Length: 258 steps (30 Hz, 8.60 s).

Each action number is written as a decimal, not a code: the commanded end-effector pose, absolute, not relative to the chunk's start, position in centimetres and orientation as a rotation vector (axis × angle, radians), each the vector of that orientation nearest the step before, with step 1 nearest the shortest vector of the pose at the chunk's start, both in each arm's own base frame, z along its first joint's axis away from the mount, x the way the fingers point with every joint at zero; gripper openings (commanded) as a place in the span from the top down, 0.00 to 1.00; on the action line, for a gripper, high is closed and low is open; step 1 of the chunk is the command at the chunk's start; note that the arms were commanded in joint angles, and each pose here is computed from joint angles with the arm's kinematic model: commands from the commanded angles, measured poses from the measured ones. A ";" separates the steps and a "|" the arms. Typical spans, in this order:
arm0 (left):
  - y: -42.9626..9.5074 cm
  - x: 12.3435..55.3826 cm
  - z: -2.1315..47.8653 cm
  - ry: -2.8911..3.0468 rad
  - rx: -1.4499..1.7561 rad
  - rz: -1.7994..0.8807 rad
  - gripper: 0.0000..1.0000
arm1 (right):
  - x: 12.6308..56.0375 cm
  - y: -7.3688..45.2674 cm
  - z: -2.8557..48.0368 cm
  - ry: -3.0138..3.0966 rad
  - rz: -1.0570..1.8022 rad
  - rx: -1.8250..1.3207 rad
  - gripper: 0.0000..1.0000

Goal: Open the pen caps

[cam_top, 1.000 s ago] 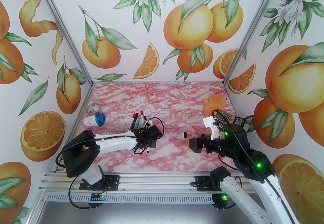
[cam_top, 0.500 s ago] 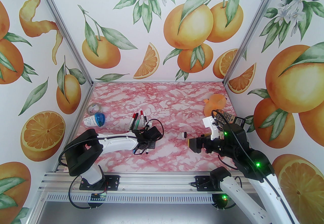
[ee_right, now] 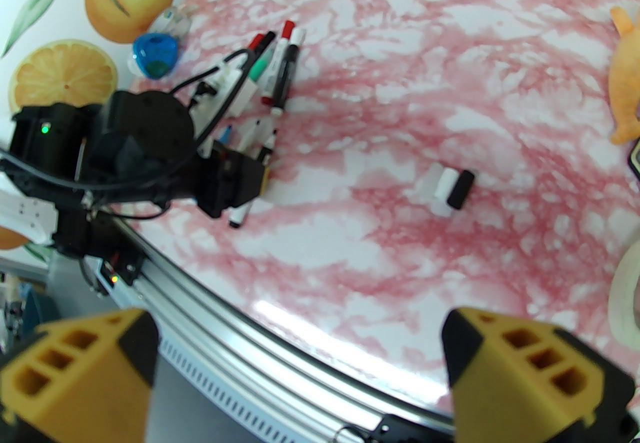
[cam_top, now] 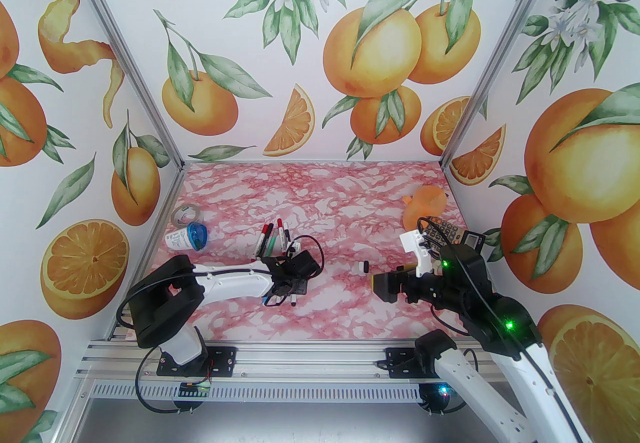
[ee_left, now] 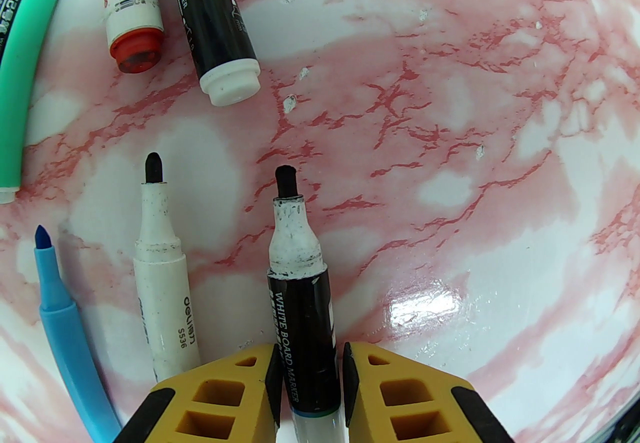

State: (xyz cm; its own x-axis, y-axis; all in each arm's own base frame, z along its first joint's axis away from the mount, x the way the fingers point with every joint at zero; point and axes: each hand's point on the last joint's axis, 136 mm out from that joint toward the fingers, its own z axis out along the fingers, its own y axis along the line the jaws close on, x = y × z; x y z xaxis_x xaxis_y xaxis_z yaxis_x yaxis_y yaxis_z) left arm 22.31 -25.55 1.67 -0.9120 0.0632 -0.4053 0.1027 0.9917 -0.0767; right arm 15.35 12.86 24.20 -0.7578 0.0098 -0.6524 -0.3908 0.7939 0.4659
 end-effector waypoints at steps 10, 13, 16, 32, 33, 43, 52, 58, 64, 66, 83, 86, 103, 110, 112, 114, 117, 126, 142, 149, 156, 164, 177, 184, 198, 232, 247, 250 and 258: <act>-26.1 25.0 10.7 2.563 0.240 -0.197 0.62 | 15.3 13.1 24.0 2.330 0.799 -0.292 0.00; -25.6 26.2 12.3 2.554 0.253 -0.263 0.62 | 15.3 13.0 24.0 2.330 0.793 -0.288 0.00; -24.0 27.6 12.9 2.562 0.245 -0.279 0.64 | 15.3 12.9 24.0 2.328 0.787 -0.282 0.00; -15.1 34.6 7.1 2.708 0.199 -0.275 0.65 | 15.5 12.6 23.9 2.327 0.768 -0.264 0.00; -14.7 34.9 6.8 2.716 0.198 -0.262 0.65 | 15.5 12.6 23.9 2.328 0.768 -0.262 0.00; -12.2 37.3 5.2 2.750 0.178 -0.186 0.65 | 15.6 12.6 23.8 2.331 0.765 -0.261 0.00; -12.9 37.6 3.8 2.780 0.192 -0.236 0.66 | 15.6 12.6 23.8 2.334 0.763 -0.259 0.00; -12.5 37.7 2.9 2.800 0.183 -0.200 0.68 | 15.7 12.6 23.7 2.340 0.763 -0.259 0.00; -11.0 37.6 2.4 2.830 0.153 -0.071 0.71 | 15.7 12.7 23.6 2.343 0.764 -0.260 0.00; -10.5 37.6 2.2 2.842 0.149 -0.029 0.71 | 15.7 12.7 23.6 2.346 0.764 -0.258 0.00; -9.9 38.0 3.9 2.849 0.134 0.036 0.82 | 15.8 12.7 23.8 2.339 0.772 -0.255 0.00; -10.8 38.5 6.9 2.796 0.153 -0.040 0.83 | 15.8 12.9 24.4 2.321 0.792 -0.241 0.00; -28.5 36.2 21.0 2.352 0.704 -0.868 0.85 | 23.1 15.6 30.9 2.009 1.123 0.160 0.11; -36.2 32.0 23.2 2.168 0.949 -1.075 0.85 | 26.3 15.3 31.1 1.986 1.053 0.235 0.16; -37.5 30.6 23.1 2.142 1.004 -1.131 0.85 | 27.1 15.2 30.5 1.999 1.020 0.256 0.19; -38.2 29.6 23.0 2.123 1.027 -1.194 0.85 | 27.9 14.9 29.7 2.013 0.984 0.278 0.21; -38.8 28.0 23.0 2.108 1.061 -1.257 0.85 | 28.7 14.8 29.1 2.010 0.962 0.305 0.24; -41.0 24.5 23.5 2.068 1.134 -1.421 0.86 | 30.2 15.6 28.1 1.991 0.981 0.354 0.33; -41.1 24.0 24.2 2.055 1.130 -1.428 0.86 | 30.0 18.0 26.5 2.030 1.001 0.336 0.53; -41.1 24.1 24.2 2.059 1.123 -1.422 0.87 | 29.5 18.2 25.5 2.049 0.991 0.340 0.65; -41.1 24.0 24.4 2.055 1.128 -1.419 0.87 | 29.4 18.4 25.3 2.057 0.994 0.334 0.71; -41.0 24.1 24.1 2.059 1.138 -1.410 0.87 | 29.3 17.9 25.8 2.042 0.969 0.337 0.71; -41.1 24.1 24.0 2.061 1.139 -1.412 0.87 | 29.4 18.0 25.8 2.050 0.966 0.329 0.80; -41.1 24.0 23.9 2.059 1.135 -1.423 0.79 | 29.5 18.2 26.1 2.037 0.988 0.335 0.85; -42.0 22.8 23.6 2.044 1.164 -1.492 0.72 | 29.6 18.4 27.5 1.974 1.054 0.362 0.88; -41.6 22.0 19.3 2.105 1.369 -0.974 1.00 | 31.3 11.0 28.0 1.866 0.758 0.665 0.92; -42.2 18.9 24.0 1.972 1.395 -1.499 1.00 | 31.2 13.9 32.7 1.727 1.056 0.212 0.88; -42.1 19.3 24.0 1.979 1.380 -1.482 1.00 | 31.3 13.6 32.4 1.737 1.024 0.216 0.88; -40.5 22.8 23.7 2.015 1.269 -1.165 0.98 | 31.1 11.5 28.9 1.884 0.832 0.287 0.87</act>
State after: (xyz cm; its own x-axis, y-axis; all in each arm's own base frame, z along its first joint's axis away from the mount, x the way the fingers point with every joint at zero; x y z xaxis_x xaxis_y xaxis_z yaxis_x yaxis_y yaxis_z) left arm 21.45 -41.76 22.32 -0.4929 0.5041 -0.7092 0.8554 0.1317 -0.5009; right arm 31.54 12.69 29.56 -0.4673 0.5740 -0.6724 -0.2062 0.6689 0.7142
